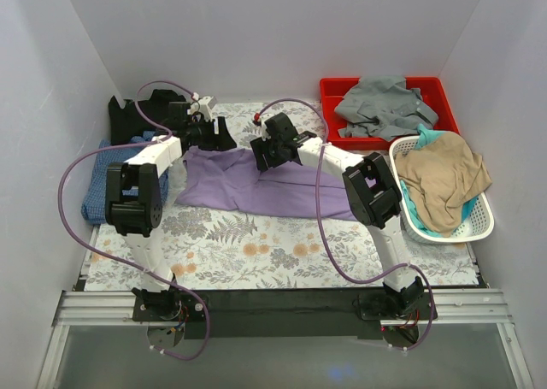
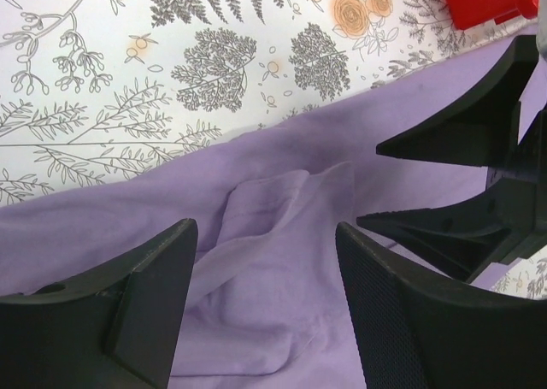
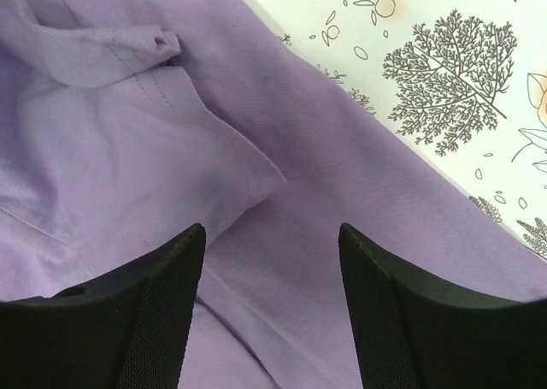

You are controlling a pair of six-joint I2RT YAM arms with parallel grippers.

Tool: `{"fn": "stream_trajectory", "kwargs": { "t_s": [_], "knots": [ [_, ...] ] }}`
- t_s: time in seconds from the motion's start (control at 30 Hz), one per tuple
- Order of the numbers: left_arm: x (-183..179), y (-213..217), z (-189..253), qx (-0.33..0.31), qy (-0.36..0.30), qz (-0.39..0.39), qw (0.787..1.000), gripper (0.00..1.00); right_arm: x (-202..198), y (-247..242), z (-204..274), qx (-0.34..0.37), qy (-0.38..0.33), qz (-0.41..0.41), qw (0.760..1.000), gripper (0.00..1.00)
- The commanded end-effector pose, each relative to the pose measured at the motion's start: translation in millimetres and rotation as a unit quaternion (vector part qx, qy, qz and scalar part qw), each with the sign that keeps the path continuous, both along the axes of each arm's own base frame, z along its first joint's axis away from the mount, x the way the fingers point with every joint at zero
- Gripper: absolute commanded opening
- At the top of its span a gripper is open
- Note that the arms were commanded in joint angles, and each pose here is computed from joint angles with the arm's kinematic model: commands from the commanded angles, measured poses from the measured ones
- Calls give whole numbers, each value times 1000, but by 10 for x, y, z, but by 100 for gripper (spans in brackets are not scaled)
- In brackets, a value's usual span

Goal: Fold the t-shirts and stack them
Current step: Fold the tshirt

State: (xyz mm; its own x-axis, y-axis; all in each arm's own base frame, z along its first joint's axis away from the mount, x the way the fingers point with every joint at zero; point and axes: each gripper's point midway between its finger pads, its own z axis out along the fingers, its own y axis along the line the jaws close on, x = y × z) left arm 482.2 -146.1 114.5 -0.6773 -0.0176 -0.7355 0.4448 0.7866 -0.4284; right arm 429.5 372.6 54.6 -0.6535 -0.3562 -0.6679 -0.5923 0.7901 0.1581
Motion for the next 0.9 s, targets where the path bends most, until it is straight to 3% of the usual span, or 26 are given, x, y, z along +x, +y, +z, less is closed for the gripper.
{"fn": "stream_trajectory", "kwargs": {
  "t_s": [0.0,0.43,0.53,0.57,0.63,0.67,0.7,0.87],
  "knots": [
    [-56,-12,183,-2,-19,-24,1000,65,44,3,298,21,-24,-6,999,70],
    [4,38,-324,32,15,-21,999,62,47,-51,324,21,-24,-9,999,70],
    [30,33,-334,35,13,-16,999,51,53,-79,316,18,-25,-12,999,70],
    [36,33,-345,35,14,-14,999,39,58,-86,316,18,-24,-13,999,70],
    [58,49,-318,38,10,-10,999,25,57,-84,316,18,-24,-12,999,70],
    [64,53,-308,38,9,-6,999,9,62,-90,316,19,-24,-13,999,70],
    [76,60,-279,39,5,-3,999,0,59,-93,310,18,-24,-13,999,70],
    [178,111,-129,43,-15,23,999,0,-1,-89,251,20,-10,-8,1000,69]
  ]
}}
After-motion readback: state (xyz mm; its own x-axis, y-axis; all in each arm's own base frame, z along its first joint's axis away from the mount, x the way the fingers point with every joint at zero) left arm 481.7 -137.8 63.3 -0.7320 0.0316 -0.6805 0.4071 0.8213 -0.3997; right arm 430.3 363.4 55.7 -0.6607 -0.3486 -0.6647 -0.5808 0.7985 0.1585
